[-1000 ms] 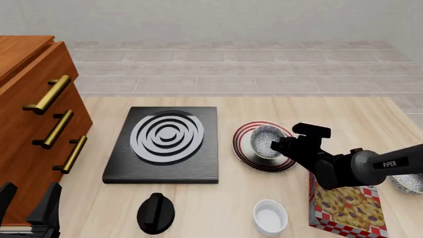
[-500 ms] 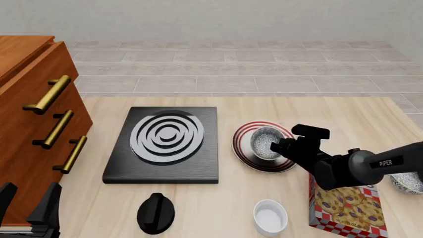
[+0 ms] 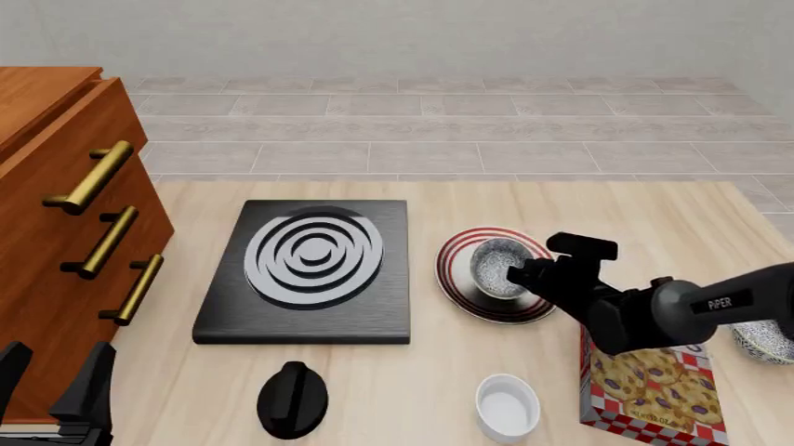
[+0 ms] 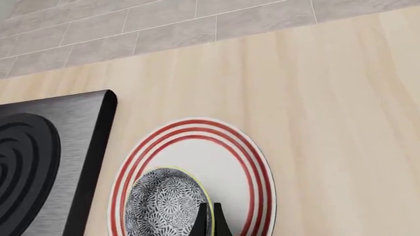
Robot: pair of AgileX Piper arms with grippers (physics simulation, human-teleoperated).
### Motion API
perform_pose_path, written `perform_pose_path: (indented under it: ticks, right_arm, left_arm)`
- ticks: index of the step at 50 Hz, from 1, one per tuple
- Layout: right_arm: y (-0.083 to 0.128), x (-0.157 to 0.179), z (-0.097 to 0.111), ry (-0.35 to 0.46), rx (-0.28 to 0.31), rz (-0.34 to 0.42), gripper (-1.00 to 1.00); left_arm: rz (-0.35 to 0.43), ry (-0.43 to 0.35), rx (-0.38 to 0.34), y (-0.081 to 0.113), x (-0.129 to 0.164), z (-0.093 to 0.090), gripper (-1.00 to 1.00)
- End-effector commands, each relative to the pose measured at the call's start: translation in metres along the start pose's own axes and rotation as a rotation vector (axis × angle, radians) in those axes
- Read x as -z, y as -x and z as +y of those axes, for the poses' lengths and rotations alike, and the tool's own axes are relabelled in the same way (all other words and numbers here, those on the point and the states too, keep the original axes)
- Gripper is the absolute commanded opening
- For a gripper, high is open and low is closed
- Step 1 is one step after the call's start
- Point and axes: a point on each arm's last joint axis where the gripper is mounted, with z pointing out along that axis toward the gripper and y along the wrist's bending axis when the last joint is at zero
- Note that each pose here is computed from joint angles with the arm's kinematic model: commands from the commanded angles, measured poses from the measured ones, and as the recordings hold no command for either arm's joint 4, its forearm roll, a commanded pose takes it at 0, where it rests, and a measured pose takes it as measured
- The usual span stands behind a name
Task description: Pick the akita bowl next to the ramekin and place it on the plate.
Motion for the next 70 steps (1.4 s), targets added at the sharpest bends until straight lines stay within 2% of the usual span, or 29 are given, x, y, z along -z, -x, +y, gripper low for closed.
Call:
perform_pose_path:
  ticks: [1, 7, 8, 27, 49, 70]
  right_arm:
    - [-0.001, -0.002, 0.0, 0.0, -0.003, 0.001, -1.0]
    - [-0.002, -0.003, -0.001, -0.002, -0.001, 0.001, -1.0]
    - [-0.001, -0.002, -0.002, -0.003, 0.001, 0.0, 1.0]
    - [0.005, 0.004, 0.0, 0.002, 0.001, -0.021, 1.0]
    - [0.026, 0.019, -0.001, -0.001, -0.007, -0.077, 1.0]
    - [0.044, 0.044, 0.009, 0.026, 0.003, -0.122, 1.0]
  left_arm:
    - [0.0, 0.0, 0.0, 0.0, 0.0, 0.0, 1.0]
    - [0.0, 0.0, 0.0, 0.0, 0.0, 0.0, 1.0]
    - [0.0, 0.0, 0.0, 0.0, 0.0, 0.0, 1.0]
    - [0.0, 0.0, 0.0, 0.0, 0.0, 0.0, 1.0]
    - [0.0, 0.0, 0.0, 0.0, 0.0, 0.0, 1.0]
    - [0.0, 0.0, 0.0, 0.0, 0.0, 0.0, 1.0]
